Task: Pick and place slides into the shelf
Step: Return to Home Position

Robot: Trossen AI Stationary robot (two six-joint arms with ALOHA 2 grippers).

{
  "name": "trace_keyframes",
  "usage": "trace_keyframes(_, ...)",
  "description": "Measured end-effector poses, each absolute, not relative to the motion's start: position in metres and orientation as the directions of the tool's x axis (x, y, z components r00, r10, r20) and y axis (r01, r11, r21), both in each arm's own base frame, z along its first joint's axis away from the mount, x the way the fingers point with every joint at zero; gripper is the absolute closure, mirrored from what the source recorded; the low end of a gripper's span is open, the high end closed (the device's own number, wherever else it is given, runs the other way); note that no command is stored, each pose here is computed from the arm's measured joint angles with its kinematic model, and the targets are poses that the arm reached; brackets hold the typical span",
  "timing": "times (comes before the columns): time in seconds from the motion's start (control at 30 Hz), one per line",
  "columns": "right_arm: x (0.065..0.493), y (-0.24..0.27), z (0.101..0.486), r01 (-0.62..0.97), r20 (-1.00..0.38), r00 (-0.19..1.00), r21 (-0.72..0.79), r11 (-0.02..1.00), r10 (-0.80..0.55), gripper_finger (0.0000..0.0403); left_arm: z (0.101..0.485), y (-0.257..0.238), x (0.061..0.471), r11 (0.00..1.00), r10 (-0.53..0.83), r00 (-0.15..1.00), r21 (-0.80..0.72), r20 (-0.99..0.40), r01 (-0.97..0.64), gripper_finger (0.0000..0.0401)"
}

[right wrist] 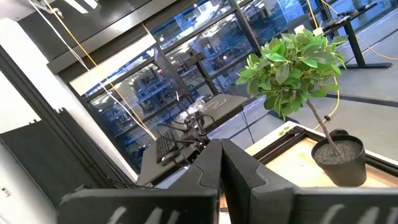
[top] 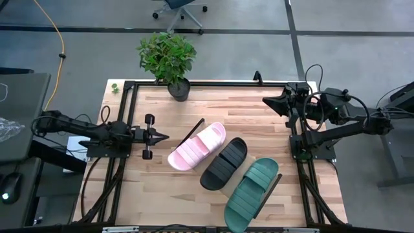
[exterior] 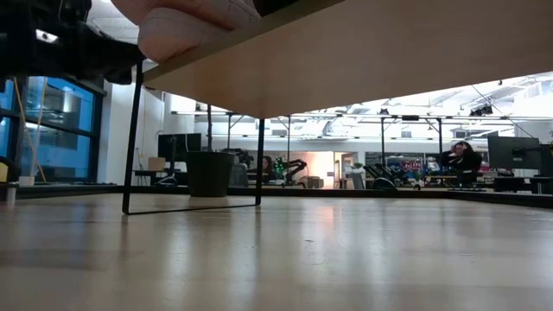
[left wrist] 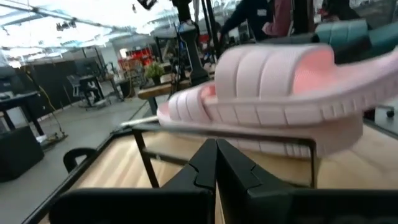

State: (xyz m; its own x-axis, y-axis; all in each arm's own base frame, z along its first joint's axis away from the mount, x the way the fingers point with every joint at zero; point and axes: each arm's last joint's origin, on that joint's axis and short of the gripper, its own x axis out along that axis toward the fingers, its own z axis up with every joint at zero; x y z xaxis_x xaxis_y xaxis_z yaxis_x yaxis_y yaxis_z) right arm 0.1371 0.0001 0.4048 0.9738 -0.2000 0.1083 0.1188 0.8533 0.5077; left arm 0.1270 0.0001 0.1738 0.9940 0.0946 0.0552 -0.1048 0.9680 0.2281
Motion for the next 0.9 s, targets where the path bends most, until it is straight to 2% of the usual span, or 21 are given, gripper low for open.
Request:
trace_keyframes(0.47,0.137,0.000,0.404,0.143,0.100,0.971,0.494,0.858,-0.219,0.0403,0.158,0.001,0.110,0.972,0.114,0.988,0.217,-0.108,-0.088,0.0401)
trace_keyframes(0.63,0.137,0.000,0.404,0.135,0.102,0.972,0.492,0.860,-0.211,0.0403,0.157,0.001,0.107,0.972,0.113,0.987,0.219,-0.118,-0.085,0.0401)
trace_keyframes(0.9,0.116,0.001,0.425,0.010,0.308,0.940,0.407,0.913,-0.148,0.0403,0.156,0.000,0.107,0.980,0.078,0.989,0.193,-0.129,-0.052,0.0401)
